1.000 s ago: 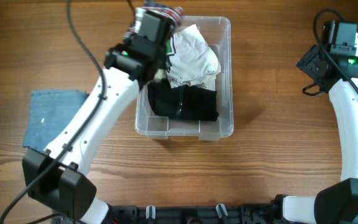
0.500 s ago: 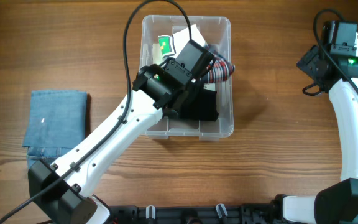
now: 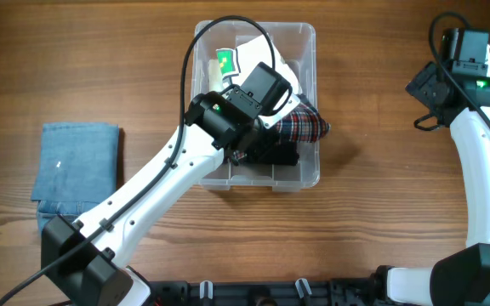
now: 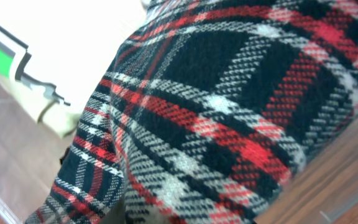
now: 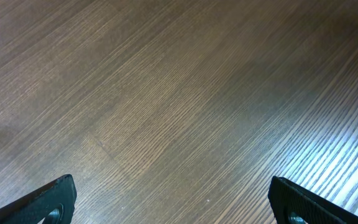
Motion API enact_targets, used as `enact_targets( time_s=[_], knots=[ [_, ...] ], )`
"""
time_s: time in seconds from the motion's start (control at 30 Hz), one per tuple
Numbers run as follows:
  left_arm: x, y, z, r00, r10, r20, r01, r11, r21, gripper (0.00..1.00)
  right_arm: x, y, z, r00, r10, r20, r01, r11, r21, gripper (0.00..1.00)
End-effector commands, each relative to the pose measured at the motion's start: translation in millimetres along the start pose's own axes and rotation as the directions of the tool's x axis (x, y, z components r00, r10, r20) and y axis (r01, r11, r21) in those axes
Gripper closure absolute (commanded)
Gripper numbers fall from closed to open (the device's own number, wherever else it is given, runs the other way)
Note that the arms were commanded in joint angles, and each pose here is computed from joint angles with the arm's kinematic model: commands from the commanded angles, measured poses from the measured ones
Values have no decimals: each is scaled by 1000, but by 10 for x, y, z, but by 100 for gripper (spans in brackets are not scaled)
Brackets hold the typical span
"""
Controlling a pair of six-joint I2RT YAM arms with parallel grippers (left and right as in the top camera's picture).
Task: Pack container
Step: 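Lower the plaid garment into the bin's lower part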
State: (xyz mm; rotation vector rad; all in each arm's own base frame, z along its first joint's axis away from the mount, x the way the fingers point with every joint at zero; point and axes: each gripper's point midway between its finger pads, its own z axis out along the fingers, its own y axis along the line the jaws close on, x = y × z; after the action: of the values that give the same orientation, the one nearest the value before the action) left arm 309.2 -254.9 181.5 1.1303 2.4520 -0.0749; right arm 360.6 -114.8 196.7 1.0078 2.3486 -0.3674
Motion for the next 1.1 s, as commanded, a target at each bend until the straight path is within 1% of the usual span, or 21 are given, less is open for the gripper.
enact_targets(
  time_s=[0.0,0.13,0.3,0.37,0.4,0.47,0.5,0.53,0.67,0.7,0.97,1.03,1.07],
  knots=[
    [-77,-19,-68,996,73,49,-74,997,29,88,16,-33,54,1000,2,-3,-2,1000,20,0],
    [-51,-96,-6,995,98,36,-100,992,74,80,16,-33,54,1000,3,-3,-3,1000,20,0],
    [2,-111,66,995,99,4,-99,991,85,74,16,-33,54,1000,3,-3,-3,1000,20,0],
    [20,-108,66,995,98,-3,-98,991,87,69,16,-33,54,1000,3,-3,-3,1000,20,0],
    [29,-94,67,996,94,-6,-93,992,86,63,17,-34,54,1000,3,-3,-2,1000,20,0],
    [41,-63,69,996,87,-10,-86,993,84,60,17,-34,54,1000,2,-3,-2,1000,20,0],
    [45,-40,74,997,82,-11,-81,993,82,56,16,-33,54,1000,2,-3,-2,1000,20,0],
    [51,-10,78,997,75,-13,-74,994,79,48,16,-33,54,1000,3,-3,-3,1000,20,0],
    [66,76,82,998,55,-16,-54,996,70,8,16,-33,54,1000,3,-3,-3,1000,20,0],
    [69,94,83,999,50,-16,-49,996,68,0,17,-34,54,1000,2,-3,-2,1000,20,0],
    [-55,165,85,999,38,36,-39,998,49,0,16,-33,54,1000,2,-3,-2,1000,20,0],
    [-86,123,78,998,35,51,-39,997,74,0,16,-33,54,1000,3,-3,-3,1000,20,0],
    [-111,16,64,997,33,67,-42,990,136,0,16,-33,54,1000,3,-3,-3,1000,20,0]
  ],
)
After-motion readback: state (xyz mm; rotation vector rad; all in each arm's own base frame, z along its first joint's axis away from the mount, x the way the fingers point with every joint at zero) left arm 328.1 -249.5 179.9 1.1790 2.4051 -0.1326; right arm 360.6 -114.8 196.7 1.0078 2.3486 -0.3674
